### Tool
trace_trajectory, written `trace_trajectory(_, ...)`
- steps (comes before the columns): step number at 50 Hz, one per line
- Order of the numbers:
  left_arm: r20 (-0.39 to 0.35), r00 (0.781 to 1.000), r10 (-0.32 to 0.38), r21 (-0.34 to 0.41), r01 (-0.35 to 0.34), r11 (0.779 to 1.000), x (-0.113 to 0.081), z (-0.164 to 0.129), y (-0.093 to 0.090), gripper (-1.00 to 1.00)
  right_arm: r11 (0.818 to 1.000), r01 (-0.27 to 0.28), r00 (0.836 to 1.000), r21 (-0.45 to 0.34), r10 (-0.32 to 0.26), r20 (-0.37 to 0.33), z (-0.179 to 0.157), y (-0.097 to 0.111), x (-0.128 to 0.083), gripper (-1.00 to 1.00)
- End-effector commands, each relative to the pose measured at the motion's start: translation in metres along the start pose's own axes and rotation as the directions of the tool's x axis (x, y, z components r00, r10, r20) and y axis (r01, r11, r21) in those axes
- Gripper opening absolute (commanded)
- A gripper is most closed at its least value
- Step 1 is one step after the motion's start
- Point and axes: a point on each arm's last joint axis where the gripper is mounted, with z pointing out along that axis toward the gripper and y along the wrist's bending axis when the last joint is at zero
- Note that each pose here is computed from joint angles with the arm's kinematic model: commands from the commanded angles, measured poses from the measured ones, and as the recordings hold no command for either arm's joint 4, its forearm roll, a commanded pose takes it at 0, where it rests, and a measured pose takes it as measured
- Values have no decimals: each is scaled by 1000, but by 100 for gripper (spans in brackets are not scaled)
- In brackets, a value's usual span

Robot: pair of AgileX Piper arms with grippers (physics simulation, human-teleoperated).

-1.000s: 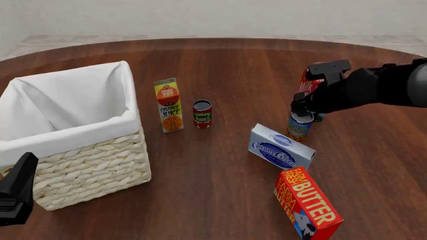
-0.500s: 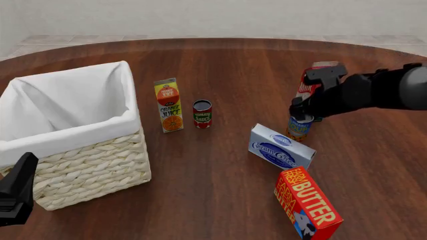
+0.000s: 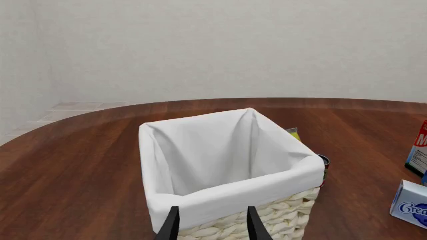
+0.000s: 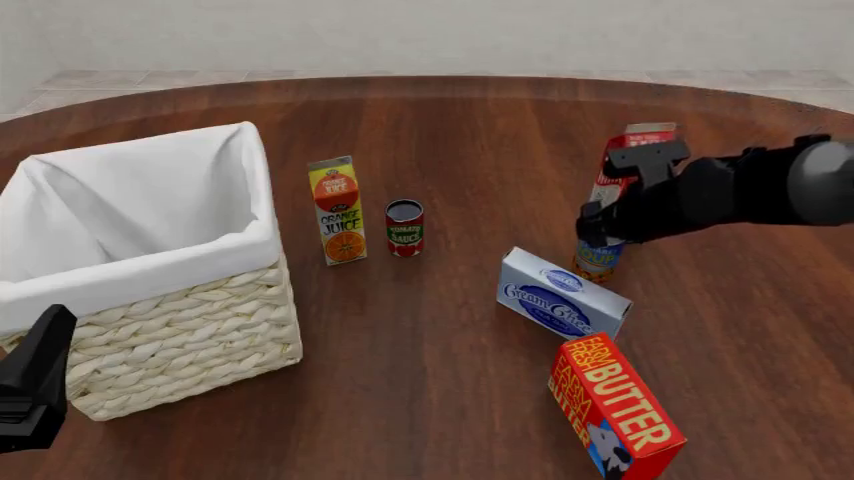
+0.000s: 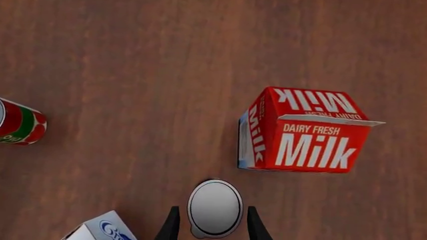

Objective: Pick up the alphabet soup and the tomato sauce, and put them in the basket.

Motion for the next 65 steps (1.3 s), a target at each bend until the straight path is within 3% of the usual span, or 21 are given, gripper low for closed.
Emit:
trace_trajectory(1, 0, 1000, 0, 0, 0, 1000, 0, 0, 0, 100, 1000, -5, 1000, -1, 5, -8, 5, 1, 4, 100)
trace_trajectory(58, 0, 1000, 0, 0, 0, 1000, 0, 0, 0, 100, 1000, -10, 999, 5, 11, -39, 24, -3, 18, 100)
trace_trajectory(59, 0, 1000, 0, 0, 0, 1000, 0, 0, 0, 100, 1000, -7, 999, 6, 7, -34, 23, -3, 17, -100)
trace_trajectory(65, 0, 1000, 0, 0, 0, 1000, 0, 0, 0, 100, 1000, -1, 1000, 4, 1, -26, 19, -2, 15, -100)
